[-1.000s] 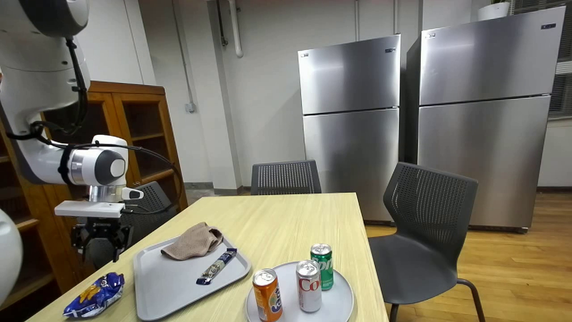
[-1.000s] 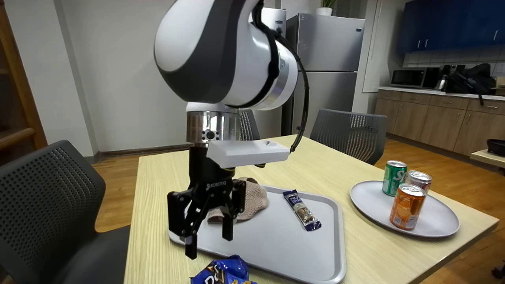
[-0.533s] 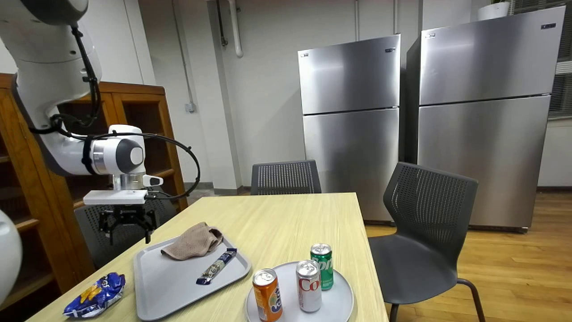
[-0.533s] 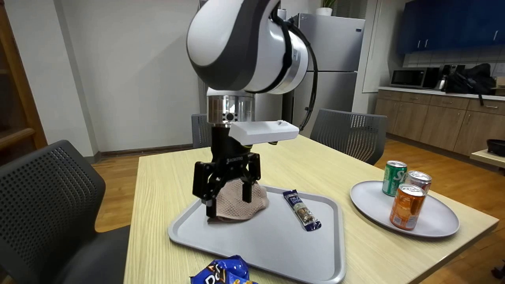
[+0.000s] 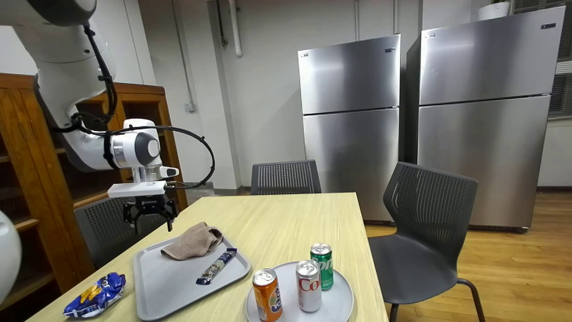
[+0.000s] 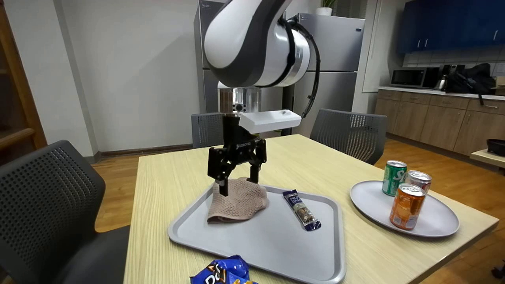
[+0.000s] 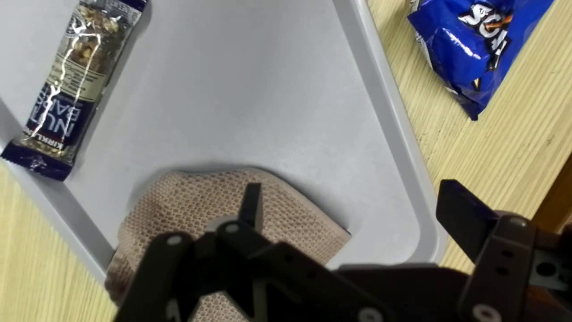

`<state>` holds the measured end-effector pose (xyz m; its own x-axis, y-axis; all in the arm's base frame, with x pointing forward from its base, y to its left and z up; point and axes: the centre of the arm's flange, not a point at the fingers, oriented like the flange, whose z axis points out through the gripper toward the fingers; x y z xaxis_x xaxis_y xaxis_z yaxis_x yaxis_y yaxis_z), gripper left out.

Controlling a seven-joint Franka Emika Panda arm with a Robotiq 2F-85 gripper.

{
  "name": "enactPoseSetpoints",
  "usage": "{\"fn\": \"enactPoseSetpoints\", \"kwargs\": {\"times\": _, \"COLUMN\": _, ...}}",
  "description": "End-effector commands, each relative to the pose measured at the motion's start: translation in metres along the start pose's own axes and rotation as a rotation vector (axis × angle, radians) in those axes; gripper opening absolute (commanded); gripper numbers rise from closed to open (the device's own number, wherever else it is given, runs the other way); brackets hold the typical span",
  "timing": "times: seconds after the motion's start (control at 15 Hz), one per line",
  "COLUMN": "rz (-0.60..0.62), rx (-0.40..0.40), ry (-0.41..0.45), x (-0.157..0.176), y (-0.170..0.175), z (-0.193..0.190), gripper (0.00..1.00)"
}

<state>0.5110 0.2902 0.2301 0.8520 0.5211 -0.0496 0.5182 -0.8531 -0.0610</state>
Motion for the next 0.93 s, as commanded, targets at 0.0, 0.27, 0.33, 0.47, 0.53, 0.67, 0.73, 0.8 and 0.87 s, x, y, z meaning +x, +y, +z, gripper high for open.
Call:
{"fn": "enactPoseSetpoints", "kwargs": {"times": 0.0, "rz": 0.001, "rx": 0.0, "ry": 0.0, "x": 0.001, "y": 0.0, "z": 0.0, "gripper": 1.0}}
{"fn": "enactPoseSetpoints", "kwargs": {"times": 0.27, "rz": 0.0, "rx": 0.001, "ry": -0.001, "x": 0.001, "y": 0.0, "z": 0.001, "gripper": 1.0}}
{"fn": "enactPoseSetpoints", "kwargs": {"times": 0.33, "rz": 0.022, "rx": -0.007, "ry": -0.006, "x": 0.004, "y": 0.0, "z": 0.002, "gripper": 1.0}}
{"fn": "enactPoseSetpoints", "kwargs": {"times": 0.47, "rz": 0.051, "rx": -0.039, "ry": -0.011, "x": 0.012, "y": -0.002, "z": 0.005, "gripper": 1.0}}
{"fn": "enactPoseSetpoints", "kwargs": {"times": 0.53, "rz": 0.055, "rx": -0.041, "ry": -0.011, "x": 0.015, "y": -0.002, "z": 0.006, "gripper": 1.0}}
{"fn": "enactPoseSetpoints", "kwargs": {"times": 0.67, "rz": 0.055, "rx": -0.042, "ry": -0.002, "x": 0.025, "y": -0.004, "z": 0.011, "gripper": 1.0}}
{"fn": "enactPoseSetpoints", "kwargs": {"times": 0.73, "rz": 0.056, "rx": -0.047, "ry": 0.001, "x": 0.03, "y": -0.004, "z": 0.013, "gripper": 1.0}}
{"fn": "enactPoseSetpoints", "kwargs": {"times": 0.8, "rz": 0.061, "rx": -0.054, "ry": 0.004, "x": 0.033, "y": -0.004, "z": 0.017, "gripper": 1.0}}
{"fn": "enactPoseSetpoints", "kwargs": {"times": 0.87, "rz": 0.077, "rx": -0.071, "ry": 0.005, "x": 0.038, "y": -0.003, "z": 0.021, "gripper": 1.0}}
